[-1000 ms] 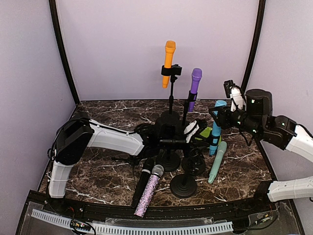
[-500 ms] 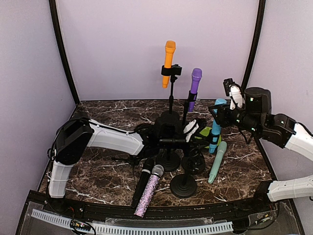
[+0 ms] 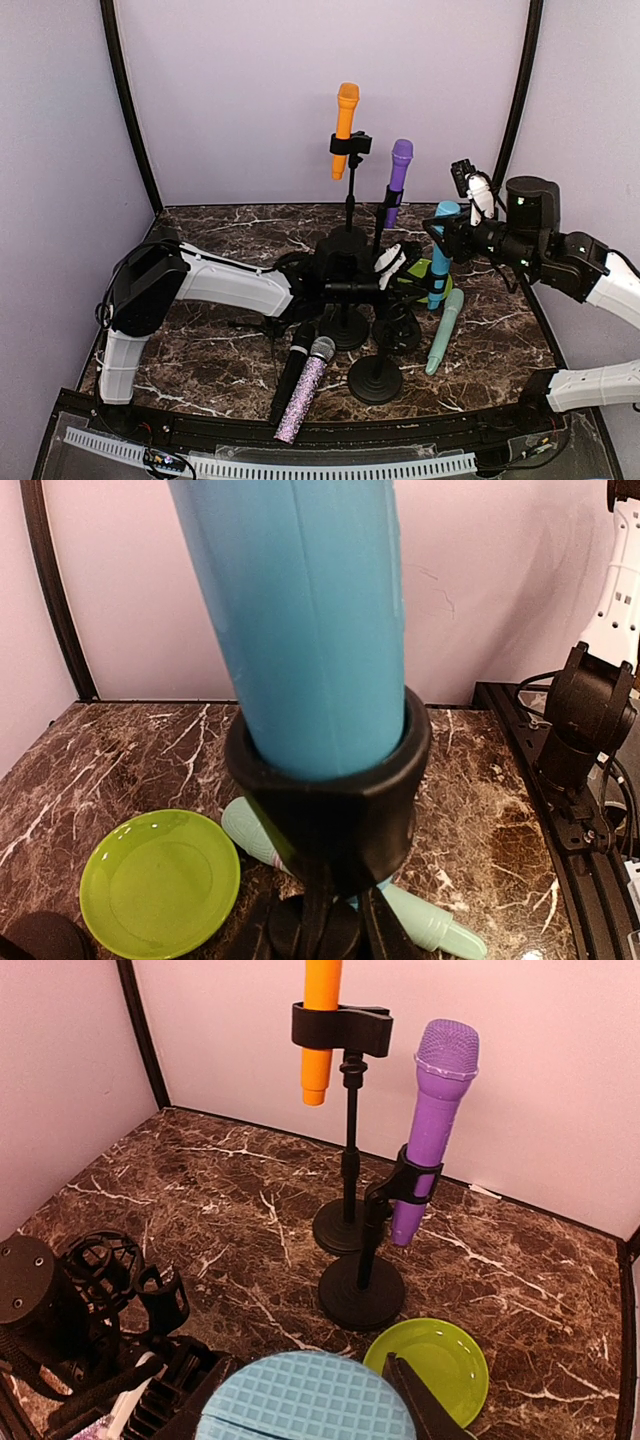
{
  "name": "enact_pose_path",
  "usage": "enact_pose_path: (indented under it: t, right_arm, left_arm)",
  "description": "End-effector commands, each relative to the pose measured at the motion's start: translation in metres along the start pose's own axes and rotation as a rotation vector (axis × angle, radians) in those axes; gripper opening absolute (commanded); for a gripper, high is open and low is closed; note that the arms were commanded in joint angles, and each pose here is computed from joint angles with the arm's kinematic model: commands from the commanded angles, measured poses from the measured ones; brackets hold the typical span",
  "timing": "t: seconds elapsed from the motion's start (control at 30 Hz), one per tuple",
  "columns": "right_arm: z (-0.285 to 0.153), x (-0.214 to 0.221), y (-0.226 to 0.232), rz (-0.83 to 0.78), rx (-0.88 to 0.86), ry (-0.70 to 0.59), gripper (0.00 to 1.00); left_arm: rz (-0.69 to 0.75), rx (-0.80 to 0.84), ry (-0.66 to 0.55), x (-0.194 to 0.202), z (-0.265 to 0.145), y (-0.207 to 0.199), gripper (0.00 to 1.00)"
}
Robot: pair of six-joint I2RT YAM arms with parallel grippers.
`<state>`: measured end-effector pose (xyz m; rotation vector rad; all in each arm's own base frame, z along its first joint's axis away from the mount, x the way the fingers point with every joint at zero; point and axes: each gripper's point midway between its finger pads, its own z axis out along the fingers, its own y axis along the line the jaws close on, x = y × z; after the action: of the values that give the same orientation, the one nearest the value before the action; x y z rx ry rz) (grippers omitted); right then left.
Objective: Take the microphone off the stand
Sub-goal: Remove the microphone from the microphone stand.
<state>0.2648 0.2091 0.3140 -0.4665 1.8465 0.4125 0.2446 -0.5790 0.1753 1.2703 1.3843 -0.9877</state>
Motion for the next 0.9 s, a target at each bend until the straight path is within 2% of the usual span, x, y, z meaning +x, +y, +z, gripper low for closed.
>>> enact_pose_path:
  t: [0.0,0.33,0.87]
  right_arm:
    - [-0.053,-0.105,0.030,-0.045,-0.196,-0.388,0.23]
    - [-0.063,-0.100,0.053,-0.113,-0.337,-0.395,0.24]
    - [-0.071,-0.104,0.058,-0.122,-0.372,-0.421,0.23]
  left_arm:
    - [0.004,0.073,0.119,0.034,-0.005,-0.022,0.00]
    - [0.006,0.075,0.117,0.033,-0.005,-0.023,0.00]
    - [0.006,0.079,0.120,0.034,-0.005,-0.023,0.00]
